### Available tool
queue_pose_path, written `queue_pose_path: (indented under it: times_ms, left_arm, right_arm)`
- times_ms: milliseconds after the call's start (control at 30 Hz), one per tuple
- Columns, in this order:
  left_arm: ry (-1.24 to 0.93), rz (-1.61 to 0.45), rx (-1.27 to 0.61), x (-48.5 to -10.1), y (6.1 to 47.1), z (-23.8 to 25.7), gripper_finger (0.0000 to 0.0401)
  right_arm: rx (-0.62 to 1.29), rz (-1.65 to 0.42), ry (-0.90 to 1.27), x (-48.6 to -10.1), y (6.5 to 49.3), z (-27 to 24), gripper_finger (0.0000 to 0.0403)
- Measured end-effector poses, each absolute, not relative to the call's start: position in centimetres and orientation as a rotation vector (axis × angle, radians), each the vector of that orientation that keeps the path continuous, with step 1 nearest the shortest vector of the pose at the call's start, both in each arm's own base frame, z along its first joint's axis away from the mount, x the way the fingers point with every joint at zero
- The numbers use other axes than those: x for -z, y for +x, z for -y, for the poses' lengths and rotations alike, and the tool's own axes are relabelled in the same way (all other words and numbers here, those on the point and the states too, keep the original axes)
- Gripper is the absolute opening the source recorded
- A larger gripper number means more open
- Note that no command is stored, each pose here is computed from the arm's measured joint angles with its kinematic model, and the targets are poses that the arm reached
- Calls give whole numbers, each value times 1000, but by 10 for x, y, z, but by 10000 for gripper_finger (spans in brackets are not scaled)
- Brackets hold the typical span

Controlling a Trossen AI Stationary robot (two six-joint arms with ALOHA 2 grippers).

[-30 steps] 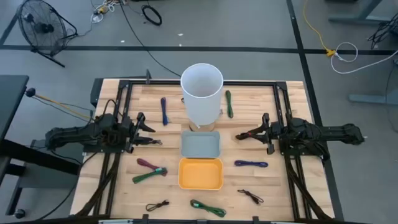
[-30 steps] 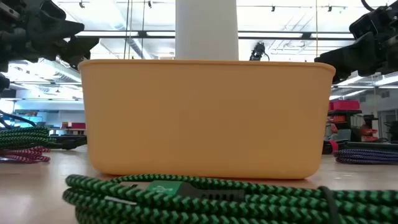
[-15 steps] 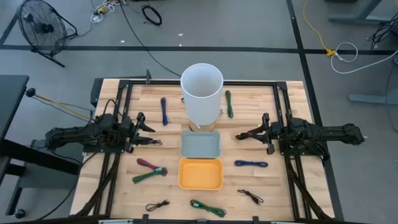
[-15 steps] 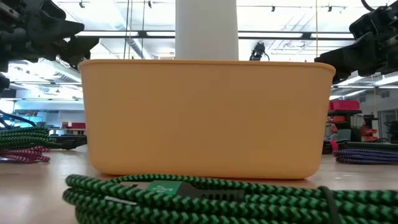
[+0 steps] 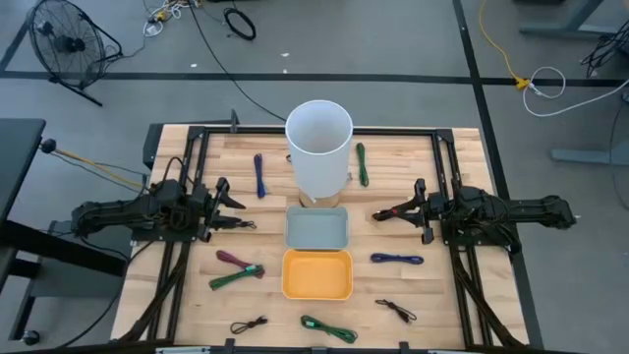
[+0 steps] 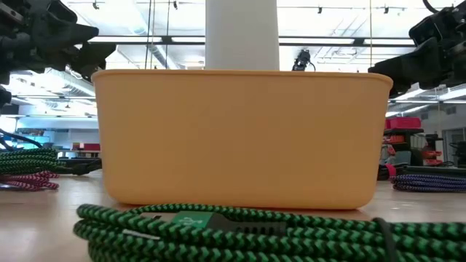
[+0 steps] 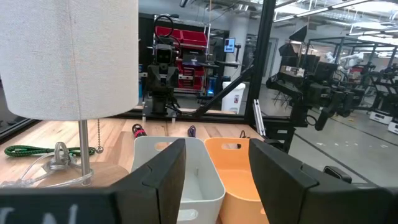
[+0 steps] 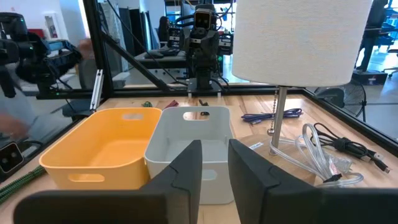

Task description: Pick & Place USB Port

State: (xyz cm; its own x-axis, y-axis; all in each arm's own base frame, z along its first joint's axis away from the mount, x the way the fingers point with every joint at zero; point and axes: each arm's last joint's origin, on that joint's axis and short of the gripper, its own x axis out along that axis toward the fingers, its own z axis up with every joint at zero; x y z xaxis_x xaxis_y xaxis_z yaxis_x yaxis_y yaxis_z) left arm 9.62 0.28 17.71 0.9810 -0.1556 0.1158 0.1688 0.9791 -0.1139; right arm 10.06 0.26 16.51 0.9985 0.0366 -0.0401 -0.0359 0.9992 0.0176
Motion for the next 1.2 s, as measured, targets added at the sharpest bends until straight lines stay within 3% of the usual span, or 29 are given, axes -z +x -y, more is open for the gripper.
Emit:
queue_pose_path:
  times_ms: [933,1200]
  left_arm:
    - [-124,107,164,-177,96,-3,181]
    - [-124,108,164,-177,96,-3,181]
  right_arm:
    - [-36,-40,16,-165,101,-3,80]
    - [113,-2,-61,-169,101,2,80]
